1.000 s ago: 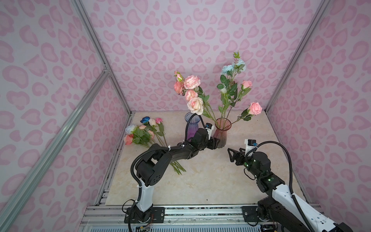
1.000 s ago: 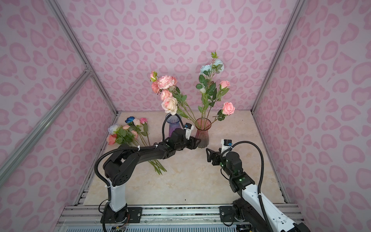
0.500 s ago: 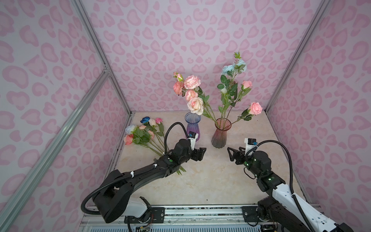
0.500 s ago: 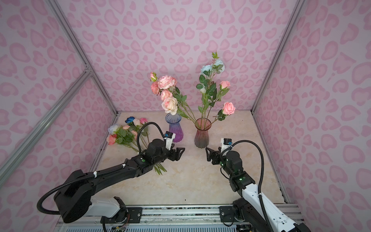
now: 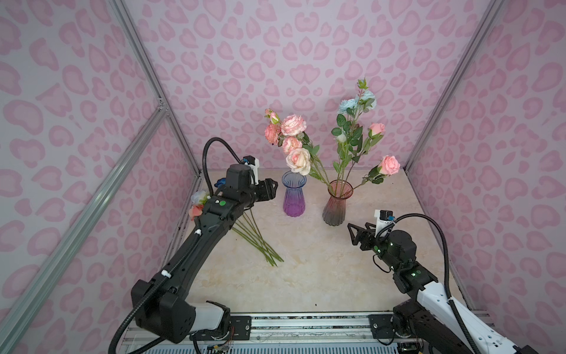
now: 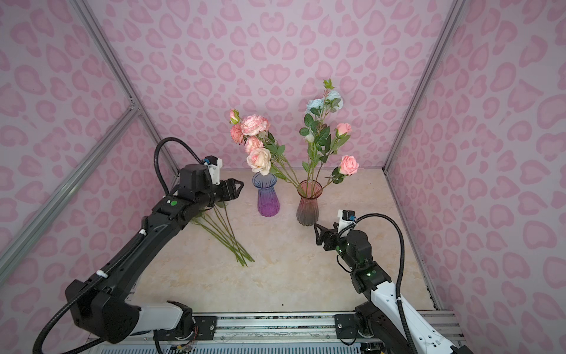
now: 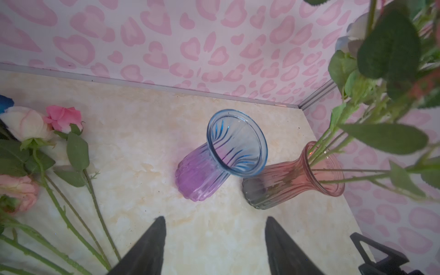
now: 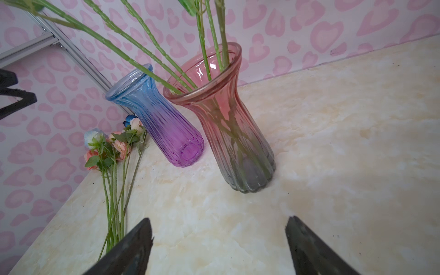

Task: Arrange flowers in a vase
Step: Move the vase to the top-center of the table, then pick up the vase from the top-center of the table.

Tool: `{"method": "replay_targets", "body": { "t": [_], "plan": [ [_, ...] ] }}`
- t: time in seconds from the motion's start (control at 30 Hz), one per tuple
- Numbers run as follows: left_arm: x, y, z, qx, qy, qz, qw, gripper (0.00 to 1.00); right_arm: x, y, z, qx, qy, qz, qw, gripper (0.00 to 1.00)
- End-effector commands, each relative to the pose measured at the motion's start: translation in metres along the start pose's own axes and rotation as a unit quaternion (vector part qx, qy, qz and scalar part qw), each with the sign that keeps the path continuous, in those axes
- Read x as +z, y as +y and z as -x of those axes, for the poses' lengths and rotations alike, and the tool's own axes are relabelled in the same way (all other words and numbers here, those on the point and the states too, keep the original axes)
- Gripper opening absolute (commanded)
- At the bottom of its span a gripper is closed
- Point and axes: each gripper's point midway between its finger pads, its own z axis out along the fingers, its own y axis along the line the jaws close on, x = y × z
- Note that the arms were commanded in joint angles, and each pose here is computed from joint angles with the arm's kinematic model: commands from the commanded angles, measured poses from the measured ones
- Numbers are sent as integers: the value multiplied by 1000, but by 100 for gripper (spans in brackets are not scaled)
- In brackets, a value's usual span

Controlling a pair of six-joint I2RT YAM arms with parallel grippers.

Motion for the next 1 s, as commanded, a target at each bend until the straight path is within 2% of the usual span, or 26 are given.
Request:
{"method": "replay_targets", "body": {
  "t": [0.0,0.23,0.43,0.73,0.97],
  "plan": [
    [10,0,-19,-19,91,-22,995,66,-1,-1,1,-6,-2,-4,1000,89],
    [50,-4,-3,-42,119,-47,991,63,-3,-1,1,-7,-4,-3,1000,89],
    [77,16,-9,-45,127,-5,991,61,-8,-3,2,-5,-16,-7,1000,89],
    [112,9,-10,-46,148,-21,988,60,-10,-8,-1,-4,-18,-15,1000,89],
    [125,15,-10,-52,155,10,986,55,-14,-10,-1,-1,-27,-16,1000,89]
  ]
}}
